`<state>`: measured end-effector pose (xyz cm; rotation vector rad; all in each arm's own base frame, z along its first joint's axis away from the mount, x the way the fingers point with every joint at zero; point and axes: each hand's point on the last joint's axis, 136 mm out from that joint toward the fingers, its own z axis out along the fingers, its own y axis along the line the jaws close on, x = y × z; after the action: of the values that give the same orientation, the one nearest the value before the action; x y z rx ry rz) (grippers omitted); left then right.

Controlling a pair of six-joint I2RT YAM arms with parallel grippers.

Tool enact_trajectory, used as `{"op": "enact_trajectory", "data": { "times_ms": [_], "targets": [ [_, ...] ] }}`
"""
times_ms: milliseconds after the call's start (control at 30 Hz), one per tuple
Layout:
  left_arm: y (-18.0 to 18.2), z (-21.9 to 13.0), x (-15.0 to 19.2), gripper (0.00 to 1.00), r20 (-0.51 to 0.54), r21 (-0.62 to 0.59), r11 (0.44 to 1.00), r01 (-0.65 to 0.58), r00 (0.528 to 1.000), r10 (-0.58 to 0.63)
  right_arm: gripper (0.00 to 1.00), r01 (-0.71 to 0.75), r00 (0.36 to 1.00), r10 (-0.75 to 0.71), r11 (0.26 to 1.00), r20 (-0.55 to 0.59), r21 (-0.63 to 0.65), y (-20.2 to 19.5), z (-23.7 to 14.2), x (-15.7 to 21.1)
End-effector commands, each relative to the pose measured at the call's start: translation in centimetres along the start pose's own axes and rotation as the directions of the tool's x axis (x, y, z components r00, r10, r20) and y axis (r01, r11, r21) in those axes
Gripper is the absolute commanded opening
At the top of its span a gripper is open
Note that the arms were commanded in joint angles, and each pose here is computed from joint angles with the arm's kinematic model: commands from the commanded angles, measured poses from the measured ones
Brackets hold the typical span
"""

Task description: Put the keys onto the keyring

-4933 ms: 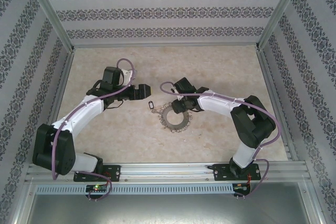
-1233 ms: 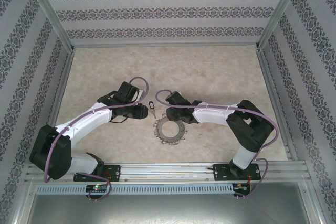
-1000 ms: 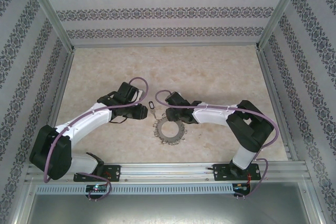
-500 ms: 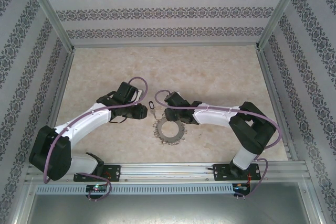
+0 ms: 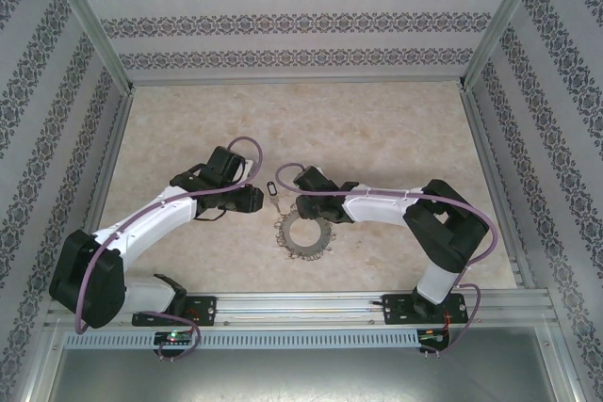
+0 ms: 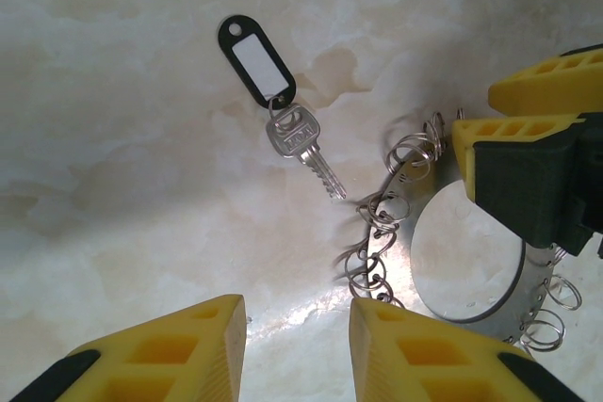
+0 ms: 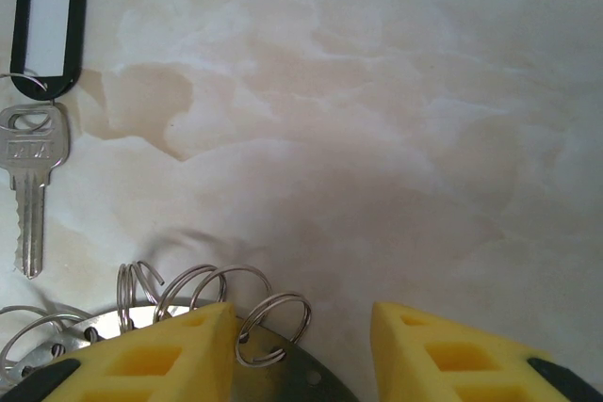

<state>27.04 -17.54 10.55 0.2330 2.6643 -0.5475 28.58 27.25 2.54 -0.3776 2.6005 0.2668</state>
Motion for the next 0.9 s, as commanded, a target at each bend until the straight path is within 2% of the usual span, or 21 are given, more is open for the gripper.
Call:
{"op": "enact_trajectory", "data": {
  "times_ms": [0,233,567,667,867],
  "targets": [
    [0.57,-0.74,-0.19,0.35,0.016,-0.016,1.000,0.018,1.000,-0.017,0.43,0.007,1.000,-0.007,1.000,-0.007,0.006,0.40,0.20,-0.10],
    [0.66,-0.77,-0.11,0.35,0.016,-0.016,1.000,0.019,1.000,-0.018,0.45,0.008,1.000,-0.008,1.000,0.004,-0.017,0.95,-0.07,-0.31],
    [0.83,-1.02,-0.31,0.35,0.028,-0.019,1.000,0.024,0.999,-0.023,0.41,0.014,1.000,-0.014,1.000,-0.022,0.009,0.62,0.68,0.26],
    [0.91,-1.09,-0.28,0.35,0.029,-0.020,0.999,0.026,0.999,-0.025,0.37,0.018,0.999,-0.018,1.000,-0.029,0.015,0.49,0.86,0.44],
    [0.98,-1.32,-0.51,0.35,0.036,-0.019,0.999,0.029,0.999,-0.028,0.20,0.022,1.000,-0.021,0.999,-0.021,0.025,0.22,0.59,0.40]
  ]
}}
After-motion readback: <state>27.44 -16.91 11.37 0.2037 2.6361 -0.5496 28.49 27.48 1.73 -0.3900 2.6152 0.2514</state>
